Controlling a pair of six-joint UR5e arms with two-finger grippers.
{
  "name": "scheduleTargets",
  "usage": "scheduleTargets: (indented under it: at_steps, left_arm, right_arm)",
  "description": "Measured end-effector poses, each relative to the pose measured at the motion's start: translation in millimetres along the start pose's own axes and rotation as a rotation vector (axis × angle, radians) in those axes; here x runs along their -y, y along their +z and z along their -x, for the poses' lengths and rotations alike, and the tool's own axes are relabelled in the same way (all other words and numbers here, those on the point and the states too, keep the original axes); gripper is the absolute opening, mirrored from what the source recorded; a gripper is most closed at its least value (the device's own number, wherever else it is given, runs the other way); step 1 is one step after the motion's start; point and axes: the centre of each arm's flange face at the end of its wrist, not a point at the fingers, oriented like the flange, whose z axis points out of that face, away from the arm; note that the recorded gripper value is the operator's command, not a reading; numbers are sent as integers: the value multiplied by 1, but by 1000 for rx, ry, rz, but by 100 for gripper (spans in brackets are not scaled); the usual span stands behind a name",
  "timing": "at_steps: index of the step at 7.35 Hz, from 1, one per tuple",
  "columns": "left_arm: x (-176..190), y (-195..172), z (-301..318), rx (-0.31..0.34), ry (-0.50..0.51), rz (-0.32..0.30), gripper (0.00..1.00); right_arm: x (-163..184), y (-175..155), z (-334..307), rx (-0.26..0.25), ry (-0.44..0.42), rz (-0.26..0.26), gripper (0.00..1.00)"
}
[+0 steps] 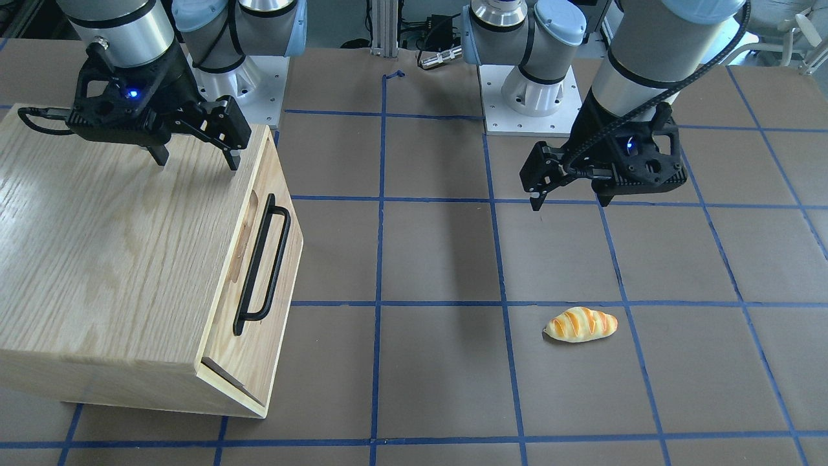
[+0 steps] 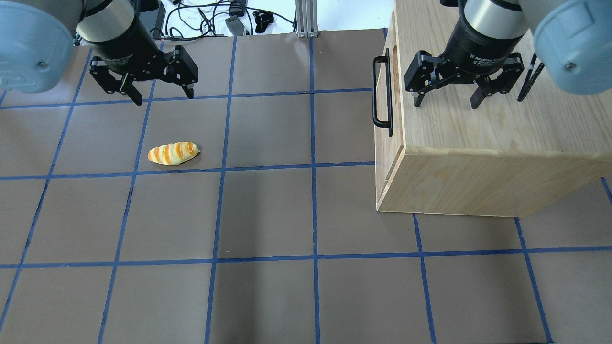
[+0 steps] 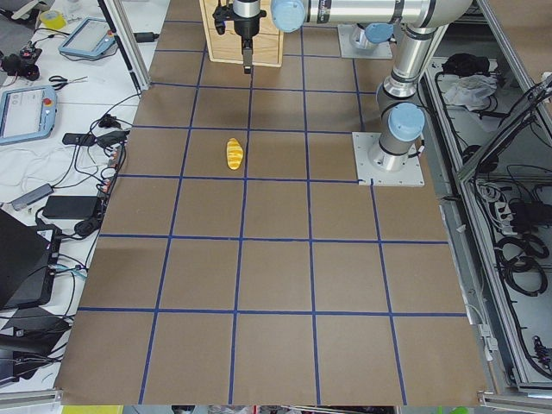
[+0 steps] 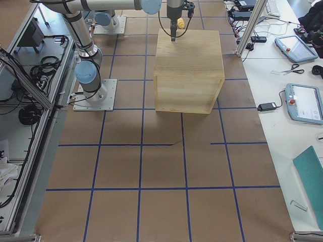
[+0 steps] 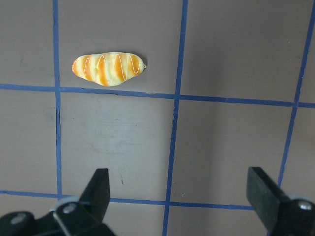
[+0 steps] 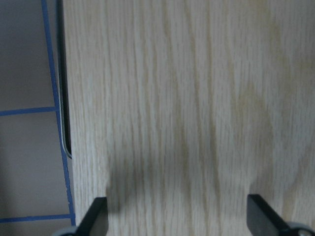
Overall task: Open upper drawer
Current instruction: 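Move the left gripper across toward the black drawer handle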
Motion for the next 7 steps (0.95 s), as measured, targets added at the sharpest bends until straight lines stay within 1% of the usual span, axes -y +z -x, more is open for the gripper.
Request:
scheduleTargets:
  at_steps: [2, 4, 6, 7]
  left_arm:
    - [0, 10, -44, -39, -39, -29, 100]
    - [0, 12, -89, -85, -76, -38, 100]
    - [1, 14, -136, -150, -103, -21, 100]
    - [2, 19, -156, -174, -95, -16, 100]
  right_arm:
    - [0, 0, 0, 0, 0, 0, 100]
    - [0, 0, 0, -1, 0, 0, 100]
    - [0, 0, 0, -1, 0, 0, 100]
    - [0, 0, 0, -1, 0, 0, 100]
